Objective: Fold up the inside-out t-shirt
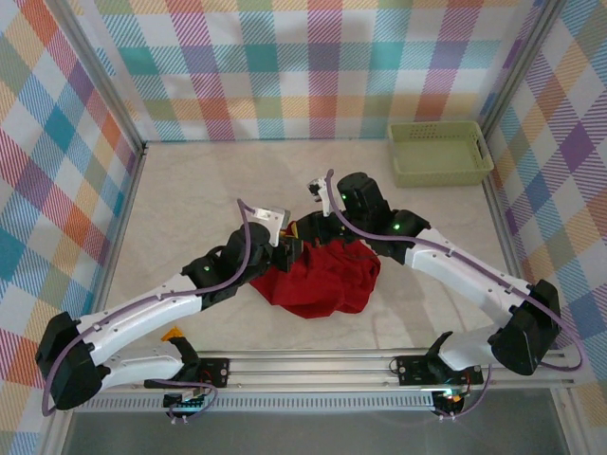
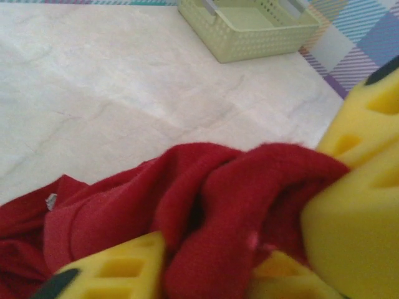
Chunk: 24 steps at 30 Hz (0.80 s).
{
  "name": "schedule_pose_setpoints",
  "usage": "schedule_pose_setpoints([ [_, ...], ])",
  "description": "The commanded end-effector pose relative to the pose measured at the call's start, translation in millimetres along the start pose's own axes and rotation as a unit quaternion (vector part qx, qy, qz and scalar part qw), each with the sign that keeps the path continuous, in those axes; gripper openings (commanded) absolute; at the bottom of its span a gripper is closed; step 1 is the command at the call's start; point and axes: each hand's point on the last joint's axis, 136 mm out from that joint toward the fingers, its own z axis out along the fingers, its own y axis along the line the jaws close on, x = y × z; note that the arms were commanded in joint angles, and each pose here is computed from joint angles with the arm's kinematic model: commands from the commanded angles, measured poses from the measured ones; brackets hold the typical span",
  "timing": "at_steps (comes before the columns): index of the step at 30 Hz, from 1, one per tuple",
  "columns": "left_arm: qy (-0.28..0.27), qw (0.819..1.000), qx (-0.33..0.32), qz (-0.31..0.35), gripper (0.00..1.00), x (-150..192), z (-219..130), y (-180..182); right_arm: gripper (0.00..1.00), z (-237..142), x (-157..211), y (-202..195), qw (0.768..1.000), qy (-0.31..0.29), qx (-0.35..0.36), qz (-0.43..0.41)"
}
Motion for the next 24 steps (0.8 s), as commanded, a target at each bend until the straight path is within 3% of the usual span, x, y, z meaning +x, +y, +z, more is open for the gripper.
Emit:
schedule_pose_setpoints([
  [1, -0.018, 1.000, -0.017, -0.005, 0.11, -8.7, 1.4, 2.9, 0.01, -3.2, -7.7, 3.5, 1.000, -0.019, 0.003, -0.003],
  [4, -0.017, 1.000, -0.019, -0.004, 0.00, -7.1, 0.9, 3.9, 0.15, -5.9, -6.2, -5.5, 0.999, -0.023, 0.028, -0.007],
  [11, -0.021, 1.000, -0.010, -0.017, 0.00, -8.7, -6.6, 5.5, 0.47, -17.8, 22.5, -45.2, 0.991, -0.013, 0.114, -0.070],
  [17, -0.025, 0.999, 0.007, -0.036, 0.00, -12.3, -10.4, 6.0, 0.57, -3.7, 70.4, -63.6, 0.986, 0.036, 0.128, -0.099],
  [20, -0.027, 0.999, 0.016, -0.038, 0.00, -16.0, -12.8, 3.6, 0.57, 10.1, 79.4, -77.0, 0.982, 0.053, 0.154, -0.092],
  [24, -0.031, 0.998, 0.019, -0.041, 0.00, -20.5, -19.7, 4.7, 0.36, 11.0, 74.3, -99.3, 0.972, 0.046, 0.213, -0.085],
])
